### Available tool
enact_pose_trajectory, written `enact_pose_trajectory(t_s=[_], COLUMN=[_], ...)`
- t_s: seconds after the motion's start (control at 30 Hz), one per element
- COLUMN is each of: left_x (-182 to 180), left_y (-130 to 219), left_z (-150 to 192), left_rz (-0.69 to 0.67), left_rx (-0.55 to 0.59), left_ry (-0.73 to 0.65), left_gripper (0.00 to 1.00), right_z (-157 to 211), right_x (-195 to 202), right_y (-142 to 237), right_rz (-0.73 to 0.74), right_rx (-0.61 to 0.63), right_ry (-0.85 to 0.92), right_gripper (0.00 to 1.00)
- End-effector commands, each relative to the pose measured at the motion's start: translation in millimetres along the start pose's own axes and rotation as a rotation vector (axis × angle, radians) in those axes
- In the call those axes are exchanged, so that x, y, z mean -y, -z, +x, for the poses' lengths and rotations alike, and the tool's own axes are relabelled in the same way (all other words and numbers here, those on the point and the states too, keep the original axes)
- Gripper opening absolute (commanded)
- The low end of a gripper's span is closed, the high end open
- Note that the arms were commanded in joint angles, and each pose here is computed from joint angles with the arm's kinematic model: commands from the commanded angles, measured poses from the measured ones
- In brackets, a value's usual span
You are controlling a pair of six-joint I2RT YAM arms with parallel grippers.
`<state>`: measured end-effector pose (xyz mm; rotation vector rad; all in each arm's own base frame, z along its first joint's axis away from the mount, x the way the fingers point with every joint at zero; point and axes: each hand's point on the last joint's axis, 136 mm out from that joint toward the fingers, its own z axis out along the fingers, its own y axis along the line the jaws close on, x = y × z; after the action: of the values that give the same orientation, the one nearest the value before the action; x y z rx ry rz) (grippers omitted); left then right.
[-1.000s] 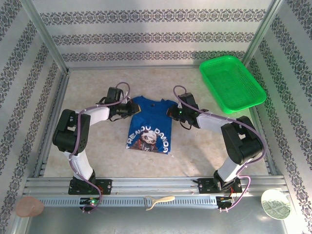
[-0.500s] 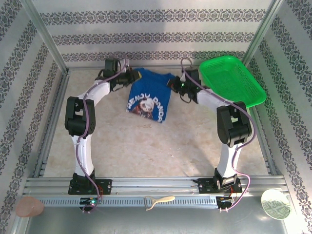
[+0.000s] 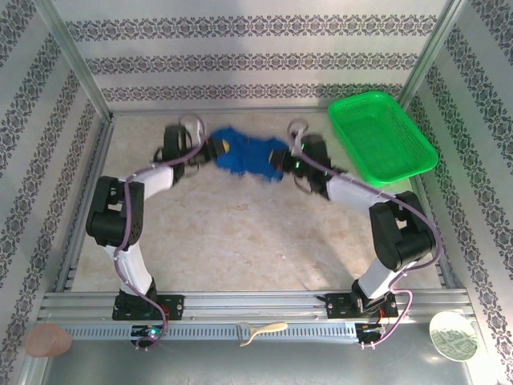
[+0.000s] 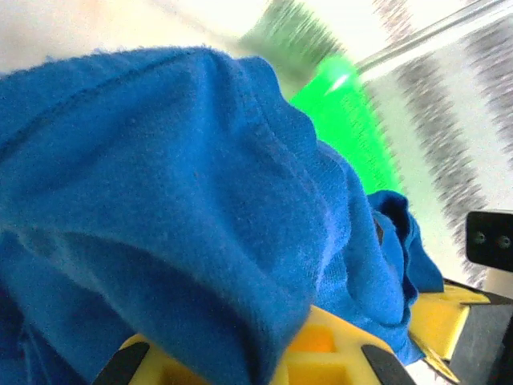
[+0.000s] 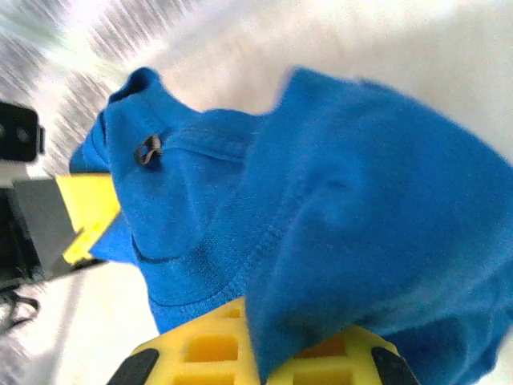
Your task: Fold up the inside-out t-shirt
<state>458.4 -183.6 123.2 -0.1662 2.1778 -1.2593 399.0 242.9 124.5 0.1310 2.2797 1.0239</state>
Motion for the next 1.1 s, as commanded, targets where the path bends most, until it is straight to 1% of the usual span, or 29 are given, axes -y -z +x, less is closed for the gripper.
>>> enact_pose_trajectory(t_s=[0.0,0.07,0.17,0.3,0.43,0.53,0.63,0.73,0.77,0.8,0.87,0.93,0.97,1.07], left_x=[-16,-28,-32,-27,-20,-15,-25,-50,-59,-67,-82,-89,-90,-83], left_y=[4,7,12,16,16,12,2,-10,-14,-16,-21,-25,-25,-15], left_z=[33,53,62,50,30,14,10,16,20,24,30,32,31,20], left_rz=[0.038,0.021,-0.016,-0.057,-0.103,-0.12,-0.149,-0.203,-0.226,-0.24,-0.273,-0.283,-0.285,-0.281], left_rx=[0.058,0.049,0.05,0.068,0.083,0.097,0.084,0.055,0.04,0.029,0.005,-0.017,-0.021,0.002], left_ry=[0.035,0.077,0.077,0.022,-0.051,-0.087,-0.073,-0.027,-0.008,0.003,0.029,0.041,0.044,0.03], left_gripper=[0.0,0.0,0.0,0.0,0.0,0.0,0.0,0.01,0.06,0.13,0.26,0.35,0.43,0.66], right_z=[48,69,78,66,44,28,23,31,35,37,43,42,40,26], right_x=[41,55,62,57,47,47,63,82,87,91,97,97,96,86], right_y=[-3,3,9,14,17,17,8,-10,-15,-19,-27,-27,-24,-5], right_rz=[0.071,0.093,0.116,0.125,0.141,0.172,0.228,0.266,0.274,0.282,0.289,0.288,0.287,0.265], right_rx=[0.0,-0.006,-0.008,0.018,0.056,0.082,0.06,0.0,-0.025,-0.042,-0.076,-0.093,-0.088,-0.044], right_ry=[-0.023,-0.055,-0.054,-0.027,0.018,0.034,0.0,-0.043,-0.06,-0.07,-0.077,-0.075,-0.074,-0.072], right_gripper=[0.0,0.0,0.0,0.0,0.0,0.0,0.0,0.0,0.0,0.0,0.16,0.33,0.4,0.45])
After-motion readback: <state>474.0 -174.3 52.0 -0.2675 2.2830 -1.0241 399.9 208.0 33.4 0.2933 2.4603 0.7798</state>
